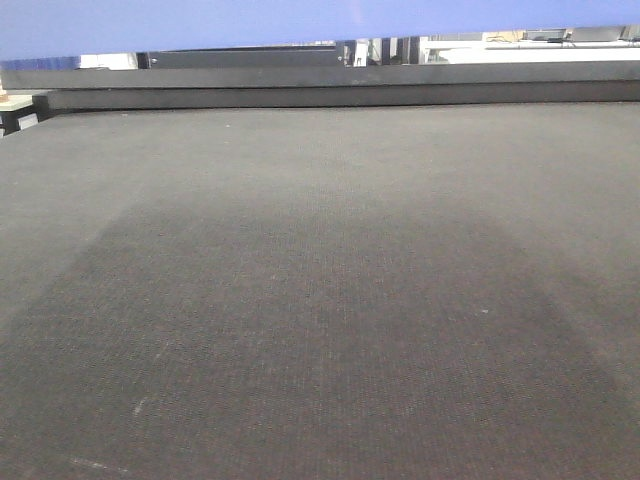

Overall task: Grab blue tray and place on right shelf
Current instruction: 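Hold the tray raised with both grippers while driving past the red table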

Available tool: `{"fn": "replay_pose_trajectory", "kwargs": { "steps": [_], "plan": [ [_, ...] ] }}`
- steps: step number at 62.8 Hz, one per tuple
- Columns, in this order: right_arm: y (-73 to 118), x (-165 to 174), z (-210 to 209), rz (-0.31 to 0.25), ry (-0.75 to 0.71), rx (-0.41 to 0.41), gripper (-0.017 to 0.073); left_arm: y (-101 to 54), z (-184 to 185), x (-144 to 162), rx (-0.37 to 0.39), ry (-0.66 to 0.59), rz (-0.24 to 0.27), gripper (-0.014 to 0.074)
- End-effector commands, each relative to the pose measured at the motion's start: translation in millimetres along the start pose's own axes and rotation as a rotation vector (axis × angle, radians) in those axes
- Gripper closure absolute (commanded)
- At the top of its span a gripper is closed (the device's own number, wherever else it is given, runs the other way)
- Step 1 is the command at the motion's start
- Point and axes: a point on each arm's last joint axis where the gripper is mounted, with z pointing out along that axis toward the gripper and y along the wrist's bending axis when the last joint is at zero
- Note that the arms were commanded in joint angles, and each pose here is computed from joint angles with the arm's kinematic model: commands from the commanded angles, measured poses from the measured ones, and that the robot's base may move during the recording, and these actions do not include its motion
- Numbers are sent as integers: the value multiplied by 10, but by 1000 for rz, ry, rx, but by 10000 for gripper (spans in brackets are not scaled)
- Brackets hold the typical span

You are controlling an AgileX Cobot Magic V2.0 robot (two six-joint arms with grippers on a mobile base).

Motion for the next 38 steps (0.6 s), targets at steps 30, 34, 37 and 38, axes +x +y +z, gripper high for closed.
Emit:
{"fn": "replay_pose_trajectory", "kwargs": {
  "steps": [30,34,37,38],
  "plan": [
    [21,-116,-177,-46,-132,-28,504,-27,-163,-9,10,-61,52,641],
    [21,-116,-177,-46,-132,-28,504,-27,-163,-9,10,-61,52,641],
    [21,-116,-177,-46,-132,-28,504,-27,-163,-9,10,-61,52,641],
    [21,-116,-177,-46,-132,-28,504,-27,-163,-9,10,-61,52,641]
  ]
}}
